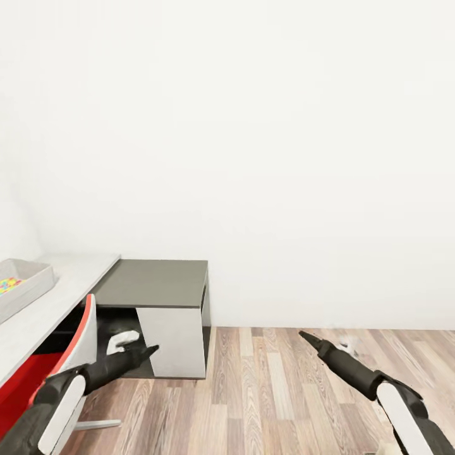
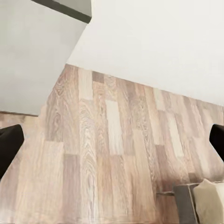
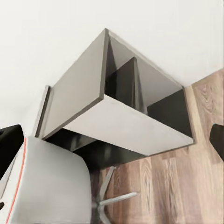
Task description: Put all the toys in the child's room - the three board games (two on the bed and one on the table), the two jigsaw puzzles on the table, and the tennis ball on the table - inside the toy box on the table in the child's room.
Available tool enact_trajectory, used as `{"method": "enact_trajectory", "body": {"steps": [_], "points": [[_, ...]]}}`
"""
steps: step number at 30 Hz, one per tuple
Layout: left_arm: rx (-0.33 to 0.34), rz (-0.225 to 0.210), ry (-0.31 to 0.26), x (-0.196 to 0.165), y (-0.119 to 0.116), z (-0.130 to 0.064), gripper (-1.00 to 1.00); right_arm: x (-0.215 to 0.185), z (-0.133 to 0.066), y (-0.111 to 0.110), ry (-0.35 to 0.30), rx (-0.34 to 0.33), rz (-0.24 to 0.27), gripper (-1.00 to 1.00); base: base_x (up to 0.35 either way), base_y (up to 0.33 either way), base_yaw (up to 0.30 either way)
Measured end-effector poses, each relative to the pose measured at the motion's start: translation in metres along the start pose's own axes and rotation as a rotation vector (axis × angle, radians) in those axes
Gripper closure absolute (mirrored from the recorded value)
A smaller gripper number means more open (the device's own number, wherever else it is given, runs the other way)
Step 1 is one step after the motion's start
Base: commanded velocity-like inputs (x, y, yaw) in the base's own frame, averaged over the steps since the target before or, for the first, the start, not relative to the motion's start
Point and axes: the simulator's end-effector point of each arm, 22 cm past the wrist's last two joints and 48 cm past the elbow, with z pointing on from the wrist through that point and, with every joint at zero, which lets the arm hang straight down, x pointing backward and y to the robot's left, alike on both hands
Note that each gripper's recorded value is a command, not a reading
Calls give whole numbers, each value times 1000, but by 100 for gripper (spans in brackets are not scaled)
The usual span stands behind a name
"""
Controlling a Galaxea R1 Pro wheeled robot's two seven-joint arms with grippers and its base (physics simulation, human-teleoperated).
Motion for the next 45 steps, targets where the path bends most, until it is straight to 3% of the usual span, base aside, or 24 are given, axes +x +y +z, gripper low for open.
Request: {"method": "enact_trajectory", "body": {"steps": [2,4,7,9,11,13,14,16,17,19,20,22,24,26,30,36,45], "points": [[-98,-13,38,24,30,16,-100,12,18,-24,30,80,9,-100,0,0,0],[-234,8,93,59,73,29,-100,29,43,-57,63,204,1,-100,0,0,0],[-378,58,169,107,120,30,-100,72,67,-85,153,331,-7,-100,0,0,0],[-442,88,211,138,139,27,-100,113,78,-89,229,382,-20,-100,0,0,0],[-500,114,264,173,153,21,-100,154,83,-89,309,427,-73,-100,0,0,0],[-573,155,350,223,168,8,-100,194,80,-96,398,492,-191,-100,0,0,0],[-590,165,369,236,172,3,-100,202,78,-99,419,511,-223,-100,0,0,0],[-642,204,412,278,186,-18,-100,244,57,-122,510,587,-303,-100,0,0,0],[-661,218,419,294,192,-29,-100,273,36,-139,558,624,-324,-100,0,0,0],[-682,234,421,311,198,-43,-100,314,0,-166,605,674,-338,-100,0,0,0],[-694,239,433,328,202,-56,-100,339,-26,-182,626,703,-341,-100,0,0,0],[-711,241,479,368,206,-86,-100,368,-60,-201,632,738,-350,-100,0,0,0],[-719,242,511,392,208,-106,-100,384,-83,-211,639,758,-356,-100,0,0,0],[-727,241,554,419,209,-130,-100,414,-122,-222,678,787,-346,-100,0,0,0],[-731,240,591,439,209,-147,-100,447,-172,-234,737,824,-336,-100,0,0,0],[-729,234,611,449,206,-153,-100,451,-191,-243,756,844,-338,-100,0,0,0],[-691,205,609,463,179,-137,-100,432,-209,-265,752,886,-361,-100,0,0,0]]}}
